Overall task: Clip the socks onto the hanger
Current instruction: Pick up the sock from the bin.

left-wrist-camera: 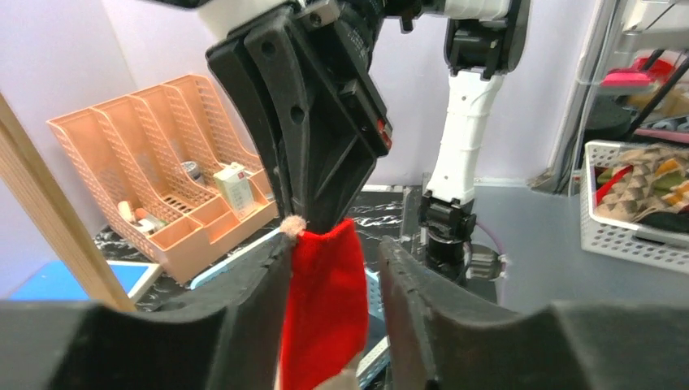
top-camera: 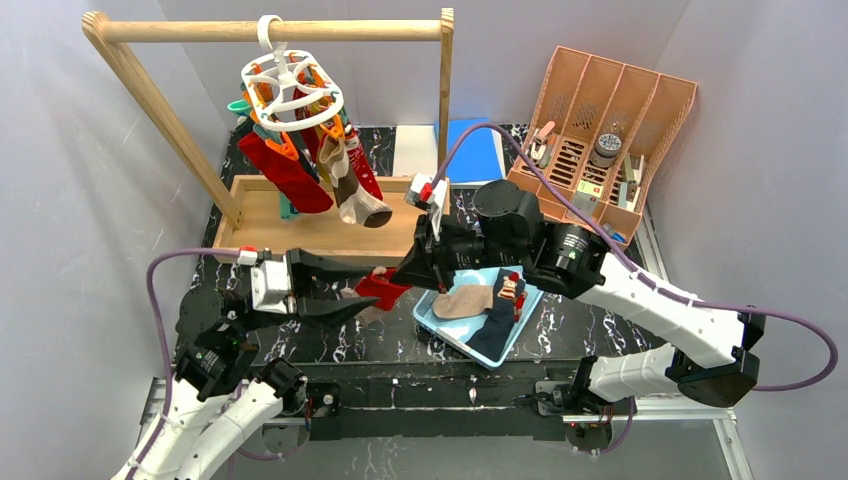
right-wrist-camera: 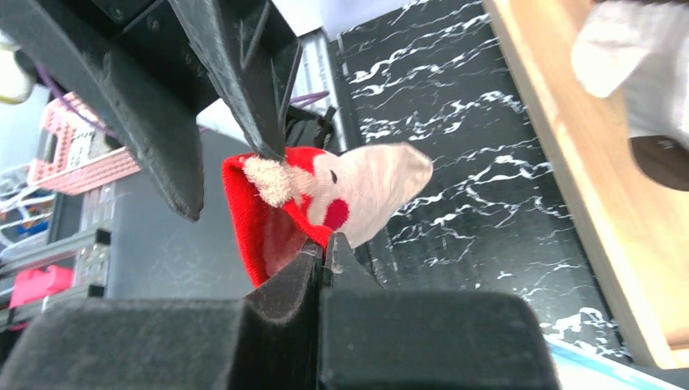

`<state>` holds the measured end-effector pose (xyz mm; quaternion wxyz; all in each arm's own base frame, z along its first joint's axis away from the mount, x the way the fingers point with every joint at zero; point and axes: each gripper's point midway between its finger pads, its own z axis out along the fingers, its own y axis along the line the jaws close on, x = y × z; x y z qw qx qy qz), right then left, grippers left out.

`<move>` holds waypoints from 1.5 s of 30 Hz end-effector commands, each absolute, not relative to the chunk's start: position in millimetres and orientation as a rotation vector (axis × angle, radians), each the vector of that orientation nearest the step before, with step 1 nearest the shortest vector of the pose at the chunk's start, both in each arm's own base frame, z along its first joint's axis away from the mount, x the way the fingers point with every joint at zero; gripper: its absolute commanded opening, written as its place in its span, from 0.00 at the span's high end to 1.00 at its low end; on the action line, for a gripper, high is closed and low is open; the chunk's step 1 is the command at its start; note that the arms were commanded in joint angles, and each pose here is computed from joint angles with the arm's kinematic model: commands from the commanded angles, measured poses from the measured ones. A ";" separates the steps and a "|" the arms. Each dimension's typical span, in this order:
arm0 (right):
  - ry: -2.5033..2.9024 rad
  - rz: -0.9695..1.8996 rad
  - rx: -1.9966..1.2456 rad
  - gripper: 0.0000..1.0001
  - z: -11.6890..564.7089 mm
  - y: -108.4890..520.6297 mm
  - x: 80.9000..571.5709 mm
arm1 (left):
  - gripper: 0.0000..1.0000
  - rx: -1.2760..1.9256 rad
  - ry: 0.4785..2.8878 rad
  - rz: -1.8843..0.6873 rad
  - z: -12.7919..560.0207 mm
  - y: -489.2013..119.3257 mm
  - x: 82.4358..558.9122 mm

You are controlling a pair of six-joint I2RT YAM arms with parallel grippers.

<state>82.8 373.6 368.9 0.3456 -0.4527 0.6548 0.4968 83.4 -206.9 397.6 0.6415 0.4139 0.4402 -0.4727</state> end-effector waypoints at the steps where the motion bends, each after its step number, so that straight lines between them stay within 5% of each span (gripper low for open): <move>1: 1.598 1.170 -1.075 0.99 408.9 360.6 103.0 | 0.42 0.867 1.084 -1.060 389.8 -203.5 94.9; 3: 1.616 1.095 -1.056 0.99 406.1 357.8 114.1 | 0.23 0.818 1.125 -1.036 387.6 -200.0 102.9; 6: 1.639 0.970 -1.048 0.99 399.5 353.8 130.8 | 0.15 0.779 1.169 -1.018 383.8 -197.8 110.4; 13: 1.698 0.787 -0.979 0.99 392.8 348.4 160.3 | 0.19 0.706 1.241 -0.983 382.2 -200.7 135.0; 21: 1.697 0.753 -0.995 0.99 388.6 352.7 164.0 | 0.50 0.348 1.444 -1.062 396.5 -201.6 179.7; 28: 1.707 0.743 -0.941 0.99 386.8 353.1 170.0 | 0.23 0.106 1.560 -1.183 391.9 -204.9 193.6; 45: 1.714 0.775 -0.933 0.99 384.0 369.4 169.4 | 0.30 0.163 1.734 -1.147 367.2 -216.9 198.9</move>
